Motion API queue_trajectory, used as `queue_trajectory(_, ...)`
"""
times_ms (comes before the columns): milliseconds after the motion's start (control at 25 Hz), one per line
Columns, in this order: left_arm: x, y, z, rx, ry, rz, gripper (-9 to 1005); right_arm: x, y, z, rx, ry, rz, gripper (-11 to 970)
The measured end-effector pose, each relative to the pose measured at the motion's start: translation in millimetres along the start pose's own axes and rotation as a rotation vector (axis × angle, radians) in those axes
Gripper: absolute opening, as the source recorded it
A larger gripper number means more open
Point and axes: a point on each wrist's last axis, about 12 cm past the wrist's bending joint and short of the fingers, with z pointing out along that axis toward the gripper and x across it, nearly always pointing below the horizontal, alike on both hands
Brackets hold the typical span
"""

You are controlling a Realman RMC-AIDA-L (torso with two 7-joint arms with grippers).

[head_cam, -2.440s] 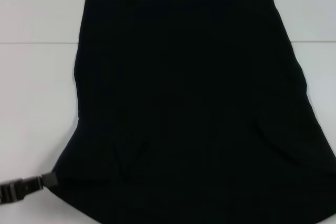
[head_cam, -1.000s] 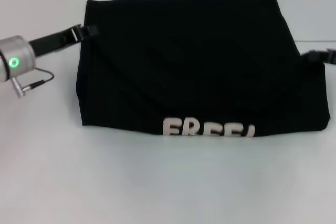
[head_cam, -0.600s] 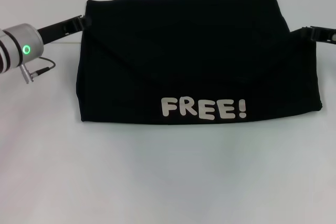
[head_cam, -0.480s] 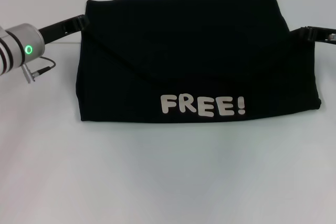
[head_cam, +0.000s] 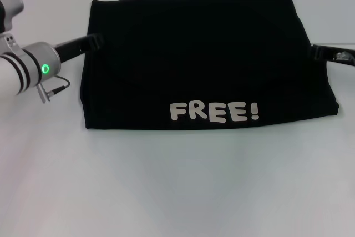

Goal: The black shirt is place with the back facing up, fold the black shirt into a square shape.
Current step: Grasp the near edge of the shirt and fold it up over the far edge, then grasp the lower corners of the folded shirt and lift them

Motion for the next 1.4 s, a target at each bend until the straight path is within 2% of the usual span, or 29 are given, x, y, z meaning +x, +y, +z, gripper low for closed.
queue_trajectory(480, 18, -4.0, 1, 0.000, 0.027, 0.000, 53, 8, 4.5, 1, 0.018, -0.022, -0.006, 125)
queue_trajectory(920, 22, -4.9, 1, -0.001, 0.040, 0.009, 63, 4, -1.9, -6, 0.030, -0.130, 0.035, 352)
queue_trajectory(1120, 24, -9.3, 2, 0.022, 0.068, 0.047, 68, 3, -3.8, -8, 0.019, -0.138, 0.046, 595)
queue_trajectory(1360, 25, -9.0, 2, 0.021, 0.080, 0.060, 73, 0, -6.5, -13, -0.016, -0.148, 0.049, 796)
queue_trajectory(1400, 25, -8.3, 2, 0.017, 0.081, 0.064, 74, 0, -7.5, -14, -0.020, -0.150, 0.052, 796)
